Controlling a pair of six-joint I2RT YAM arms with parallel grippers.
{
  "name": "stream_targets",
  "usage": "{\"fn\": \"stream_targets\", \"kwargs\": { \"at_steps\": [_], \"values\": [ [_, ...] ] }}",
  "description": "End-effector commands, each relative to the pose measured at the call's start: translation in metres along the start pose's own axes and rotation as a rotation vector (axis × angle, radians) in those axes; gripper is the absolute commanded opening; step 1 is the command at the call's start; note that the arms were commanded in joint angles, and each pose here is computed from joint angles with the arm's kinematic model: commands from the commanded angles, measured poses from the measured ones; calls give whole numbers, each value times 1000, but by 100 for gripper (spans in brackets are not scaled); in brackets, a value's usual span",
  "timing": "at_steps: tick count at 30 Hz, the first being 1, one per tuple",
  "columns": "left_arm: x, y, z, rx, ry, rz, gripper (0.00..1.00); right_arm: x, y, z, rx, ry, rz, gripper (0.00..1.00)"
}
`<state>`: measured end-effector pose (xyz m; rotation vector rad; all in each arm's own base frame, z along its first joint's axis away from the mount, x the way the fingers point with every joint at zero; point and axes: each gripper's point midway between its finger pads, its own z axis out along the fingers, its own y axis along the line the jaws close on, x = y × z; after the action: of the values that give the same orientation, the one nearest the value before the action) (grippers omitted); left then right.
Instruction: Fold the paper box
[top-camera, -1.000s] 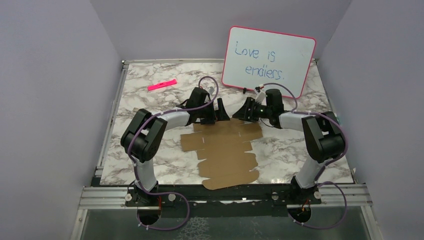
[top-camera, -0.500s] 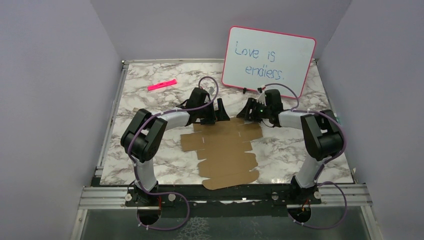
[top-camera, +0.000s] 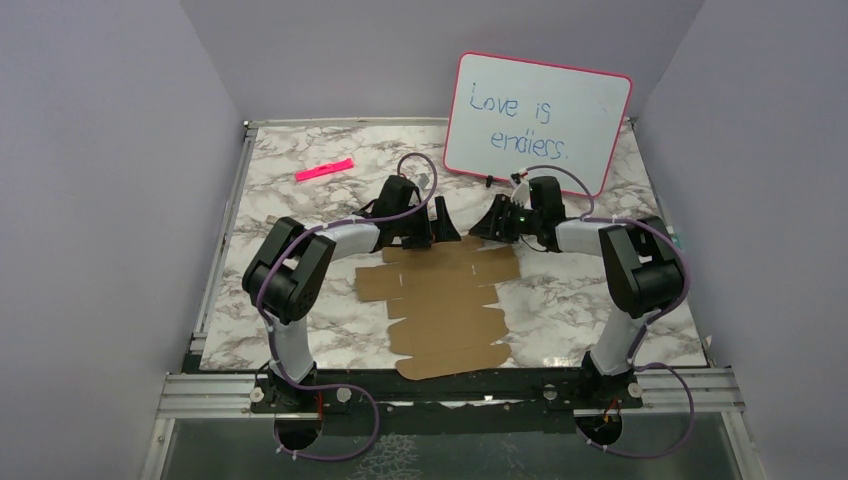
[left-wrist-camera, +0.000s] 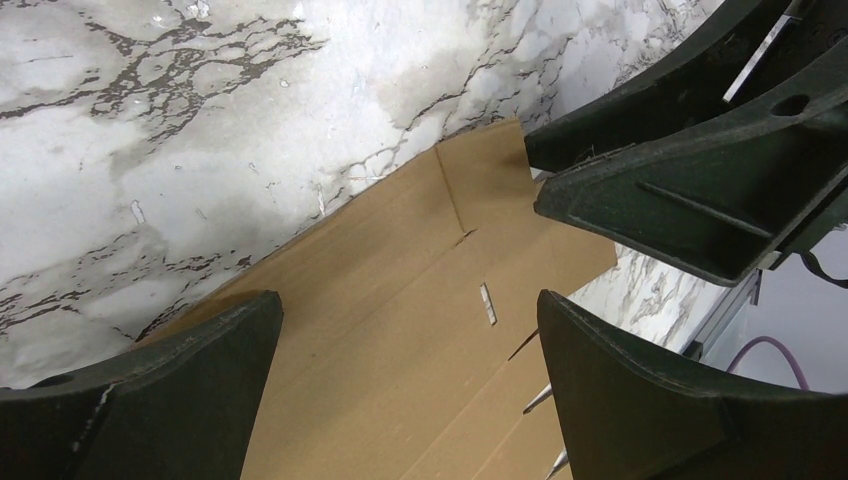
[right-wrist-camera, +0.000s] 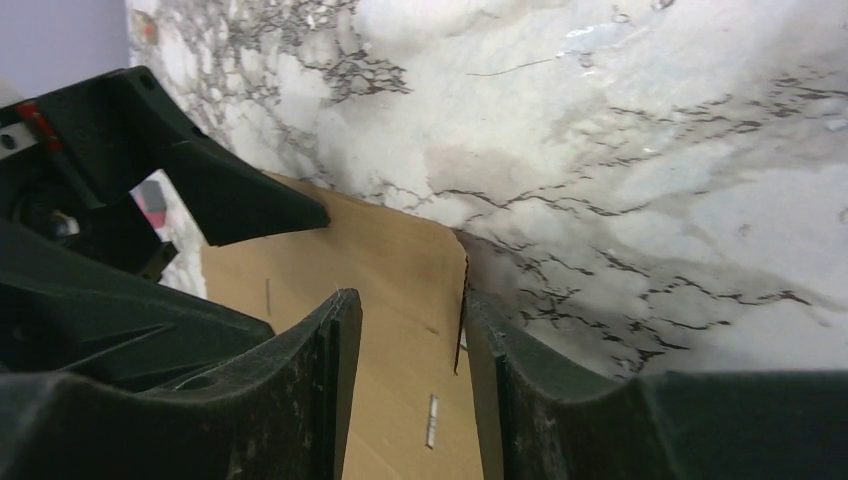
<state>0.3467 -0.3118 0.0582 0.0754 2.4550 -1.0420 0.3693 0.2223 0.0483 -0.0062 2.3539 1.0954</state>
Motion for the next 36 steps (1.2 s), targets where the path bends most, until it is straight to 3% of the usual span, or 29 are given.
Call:
{"fn": "stream_targets", "kwargs": {
  "at_steps": [1, 14, 24, 36],
  "values": [
    [16, 3, 7, 11, 43, -14, 99, -4, 32, -6, -125, 2, -8, 46],
    [19, 2, 10, 23, 47, -17, 99, 10, 41, 14, -134, 47, -14, 45],
    [16, -4, 10, 42, 42, -21, 99, 19, 18, 30, -43, 62, -23, 49],
    [-20, -40, -42, 10, -47, 94, 99, -10, 50, -21, 15, -45, -166, 55]
  ]
}}
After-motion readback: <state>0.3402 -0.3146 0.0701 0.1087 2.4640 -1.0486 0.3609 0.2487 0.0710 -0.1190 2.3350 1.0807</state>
